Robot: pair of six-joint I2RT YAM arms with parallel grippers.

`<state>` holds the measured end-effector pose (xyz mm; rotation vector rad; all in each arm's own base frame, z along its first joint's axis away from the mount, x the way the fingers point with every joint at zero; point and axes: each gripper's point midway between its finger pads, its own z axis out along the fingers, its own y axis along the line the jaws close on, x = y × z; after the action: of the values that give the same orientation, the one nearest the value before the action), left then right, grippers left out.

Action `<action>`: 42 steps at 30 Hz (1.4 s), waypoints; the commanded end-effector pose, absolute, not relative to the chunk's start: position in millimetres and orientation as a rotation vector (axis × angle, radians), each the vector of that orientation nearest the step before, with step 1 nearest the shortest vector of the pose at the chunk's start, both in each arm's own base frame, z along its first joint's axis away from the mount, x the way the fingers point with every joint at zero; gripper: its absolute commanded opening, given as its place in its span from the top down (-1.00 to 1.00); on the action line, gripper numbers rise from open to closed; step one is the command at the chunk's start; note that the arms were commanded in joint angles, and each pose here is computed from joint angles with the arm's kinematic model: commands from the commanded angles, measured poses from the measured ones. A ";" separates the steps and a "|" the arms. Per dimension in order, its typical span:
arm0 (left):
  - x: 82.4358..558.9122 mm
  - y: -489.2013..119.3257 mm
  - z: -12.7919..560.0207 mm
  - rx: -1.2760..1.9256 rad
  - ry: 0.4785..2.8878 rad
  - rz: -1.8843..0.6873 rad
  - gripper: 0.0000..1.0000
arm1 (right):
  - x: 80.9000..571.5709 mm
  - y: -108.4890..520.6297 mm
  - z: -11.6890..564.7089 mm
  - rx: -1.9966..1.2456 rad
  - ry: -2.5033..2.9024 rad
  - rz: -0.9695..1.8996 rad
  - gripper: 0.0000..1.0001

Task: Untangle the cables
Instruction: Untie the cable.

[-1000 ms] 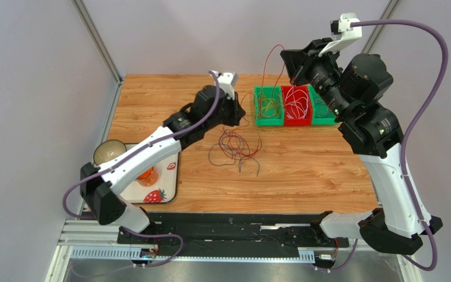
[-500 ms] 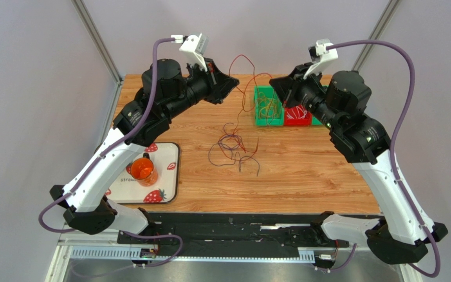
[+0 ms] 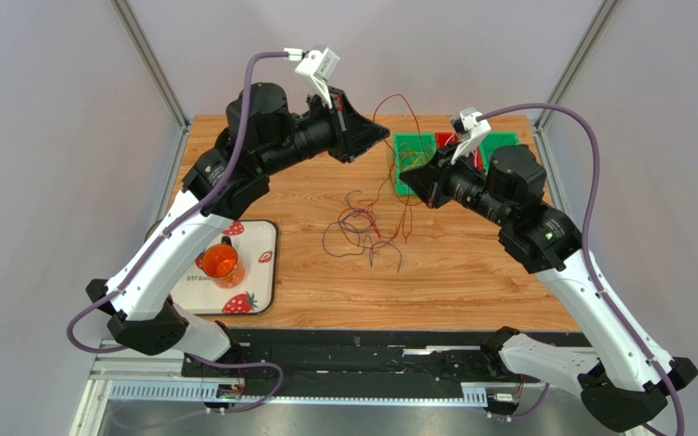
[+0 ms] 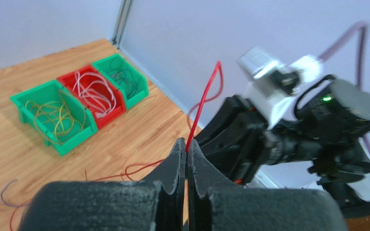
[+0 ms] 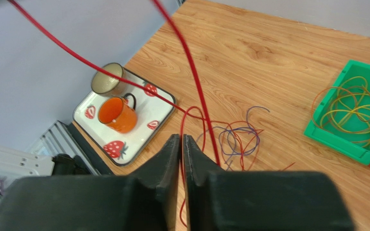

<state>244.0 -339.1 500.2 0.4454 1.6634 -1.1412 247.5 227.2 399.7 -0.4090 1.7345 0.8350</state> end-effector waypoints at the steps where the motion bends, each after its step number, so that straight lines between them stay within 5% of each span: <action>1: 223.1 -338.0 575.8 0.546 1.406 -1.213 1.00 | 246.9 222.7 400.6 -0.389 1.726 0.826 0.54; 3: 218.0 -330.4 598.0 0.564 1.351 -1.189 1.00 | 244.7 220.4 396.1 -0.399 1.748 0.812 0.16; 9: 231.6 -321.9 625.4 0.560 1.274 -1.071 1.00 | 231.8 194.0 404.5 -0.378 1.732 0.720 -0.17; 24: 248.7 -327.9 595.8 0.553 1.345 -1.097 1.00 | 160.3 172.3 485.6 -0.515 1.388 0.822 -0.36; 42: 234.6 -342.3 568.8 0.583 1.460 -1.238 1.00 | 208.9 214.9 523.7 -0.674 1.318 0.759 -0.53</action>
<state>252.9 -349.4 549.4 0.5725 1.5137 -1.1737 208.7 215.0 494.0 -0.6499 1.4298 0.7881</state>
